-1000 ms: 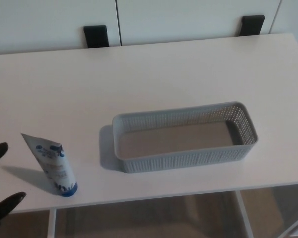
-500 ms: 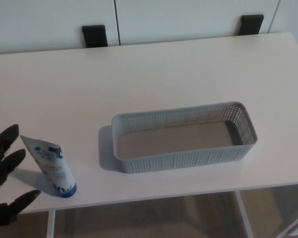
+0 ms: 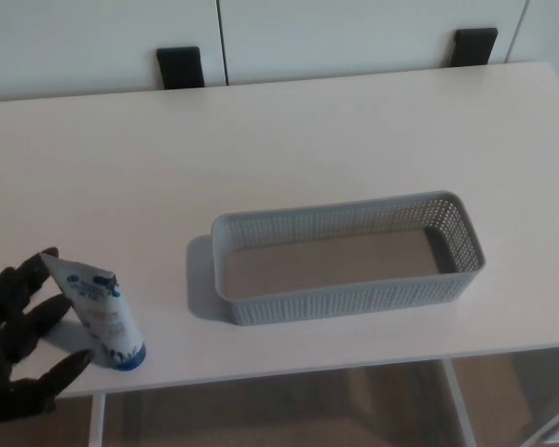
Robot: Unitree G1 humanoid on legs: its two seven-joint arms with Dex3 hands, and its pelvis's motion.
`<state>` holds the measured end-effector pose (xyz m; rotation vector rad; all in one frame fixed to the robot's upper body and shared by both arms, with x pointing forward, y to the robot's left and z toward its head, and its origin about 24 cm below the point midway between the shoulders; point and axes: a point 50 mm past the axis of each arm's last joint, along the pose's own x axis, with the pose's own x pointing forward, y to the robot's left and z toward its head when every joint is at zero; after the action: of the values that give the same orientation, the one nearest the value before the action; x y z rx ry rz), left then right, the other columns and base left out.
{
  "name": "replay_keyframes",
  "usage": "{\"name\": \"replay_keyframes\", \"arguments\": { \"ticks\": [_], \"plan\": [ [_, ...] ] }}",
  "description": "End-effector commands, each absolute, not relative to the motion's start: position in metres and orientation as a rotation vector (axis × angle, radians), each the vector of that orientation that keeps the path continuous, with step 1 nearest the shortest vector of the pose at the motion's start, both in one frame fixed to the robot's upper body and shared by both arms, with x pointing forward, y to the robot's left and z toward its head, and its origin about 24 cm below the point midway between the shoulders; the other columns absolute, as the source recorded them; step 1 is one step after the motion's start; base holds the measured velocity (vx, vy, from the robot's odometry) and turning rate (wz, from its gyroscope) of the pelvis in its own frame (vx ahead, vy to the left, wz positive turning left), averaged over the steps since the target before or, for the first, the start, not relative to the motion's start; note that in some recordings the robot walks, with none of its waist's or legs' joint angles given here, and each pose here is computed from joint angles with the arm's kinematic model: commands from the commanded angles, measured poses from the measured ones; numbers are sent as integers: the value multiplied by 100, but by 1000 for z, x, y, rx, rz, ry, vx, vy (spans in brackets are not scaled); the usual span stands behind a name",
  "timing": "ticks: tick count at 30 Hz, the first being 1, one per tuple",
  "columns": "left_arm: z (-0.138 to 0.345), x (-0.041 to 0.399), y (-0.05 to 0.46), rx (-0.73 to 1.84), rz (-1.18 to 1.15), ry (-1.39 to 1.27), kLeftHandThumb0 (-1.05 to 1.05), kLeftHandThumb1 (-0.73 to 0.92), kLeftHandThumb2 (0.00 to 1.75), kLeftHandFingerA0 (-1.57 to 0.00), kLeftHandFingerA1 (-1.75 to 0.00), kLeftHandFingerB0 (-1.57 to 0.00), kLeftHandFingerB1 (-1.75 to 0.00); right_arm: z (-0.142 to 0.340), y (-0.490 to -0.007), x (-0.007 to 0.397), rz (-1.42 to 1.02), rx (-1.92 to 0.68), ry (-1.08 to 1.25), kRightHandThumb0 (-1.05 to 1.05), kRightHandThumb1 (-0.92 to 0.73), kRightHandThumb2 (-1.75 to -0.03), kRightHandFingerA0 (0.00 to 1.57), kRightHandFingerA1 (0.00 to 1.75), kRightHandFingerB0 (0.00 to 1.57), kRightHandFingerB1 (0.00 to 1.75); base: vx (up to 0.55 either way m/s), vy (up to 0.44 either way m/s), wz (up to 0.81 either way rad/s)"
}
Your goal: The robot walks towards a table in front, picks a shampoo with left hand and puts it in a small grey container
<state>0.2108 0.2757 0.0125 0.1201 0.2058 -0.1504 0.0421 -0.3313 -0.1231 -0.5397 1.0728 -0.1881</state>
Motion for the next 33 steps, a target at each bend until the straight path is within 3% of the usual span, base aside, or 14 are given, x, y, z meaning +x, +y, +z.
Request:
{"name": "replay_keyframes", "arguments": {
  "ticks": [1,7,10,15,16,17,21,22,23,24,29,30,31,33],
  "plan": [
    [-2,215,272,150,-124,292,-66,43,74,0,-52,0,-22,-120,-337,40,-186,-554,1065,-35,-69,-60,64,45,48,37,0,0,0],
    [-11,223,251,190,-176,297,-65,42,79,-6,-66,0,-30,-119,-337,40,-189,-544,1064,-36,-69,-60,62,44,48,37,0,0,0],
    [-13,228,241,192,-197,308,-67,44,54,-12,-76,0,-32,-119,-338,40,-196,-532,1064,-36,-69,-60,62,45,48,38,0,0,0],
    [-15,232,223,227,-285,307,-69,43,54,-18,-77,0,-41,-120,-339,40,-219,-512,1079,-35,-69,-60,63,44,48,37,0,0,0],
    [-15,231,216,242,-323,308,-72,39,72,-22,-72,0,-52,-120,-340,40,-224,-504,1083,-34,-70,-60,61,44,48,37,0,0,0],
    [-15,231,211,244,-342,308,-36,13,78,-14,-61,-3,-57,-119,-341,41,-227,-500,1083,-35,-69,-60,61,43,48,37,0,0,0],
    [-14,231,198,252,-409,296,-64,36,69,-32,-71,-3,-57,-118,-342,42,-231,-487,1069,-34,-69,-60,62,44,50,38,0,0,0],
    [-14,231,193,209,-438,300,-57,36,68,-43,-73,-8,-56,-118,-342,42,-227,-481,1063,-33,-69,-60,62,44,50,38,0,0,0],
    [-16,233,187,227,-455,283,-54,54,88,-118,-84,-51,-58,-117,-342,42,-227,-478,1059,-31,-69,-60,63,44,52,38,0,0,0],
    [-17,234,183,242,-463,269,-36,72,61,-154,-68,-76,-49,-117,-342,42,-227,-478,1057,-31,-70,-60,63,45,52,39,0,0,0],
    [-14,239,172,262,-420,195,-18,85,68,-157,-109,-116,-68,-117,-342,45,-232,-480,1051,-29,-70,-61,63,45,52,39,0,0,0],
    [-14,239,169,240,-387,168,-19,79,76,-157,-114,-129,-90,-117,-343,47,-233,-481,1052,-30,-70,-60,63,45,52,39,0,0,0],
    [-14,239,169,222,-368,159,-18,65,111,-154,-133,-127,-116,-117,-344,48,-234,-485,1056,-31,-69,-60,65,45,52,39,0,0,0],
    [-14,239,169,207,-346,151,-19,64,110,-153,-133,-127,-118,-116,-345,50,-231,-492,1056,-31,-70,-60,64,45,52,39,0,0,0]
  ]
}}
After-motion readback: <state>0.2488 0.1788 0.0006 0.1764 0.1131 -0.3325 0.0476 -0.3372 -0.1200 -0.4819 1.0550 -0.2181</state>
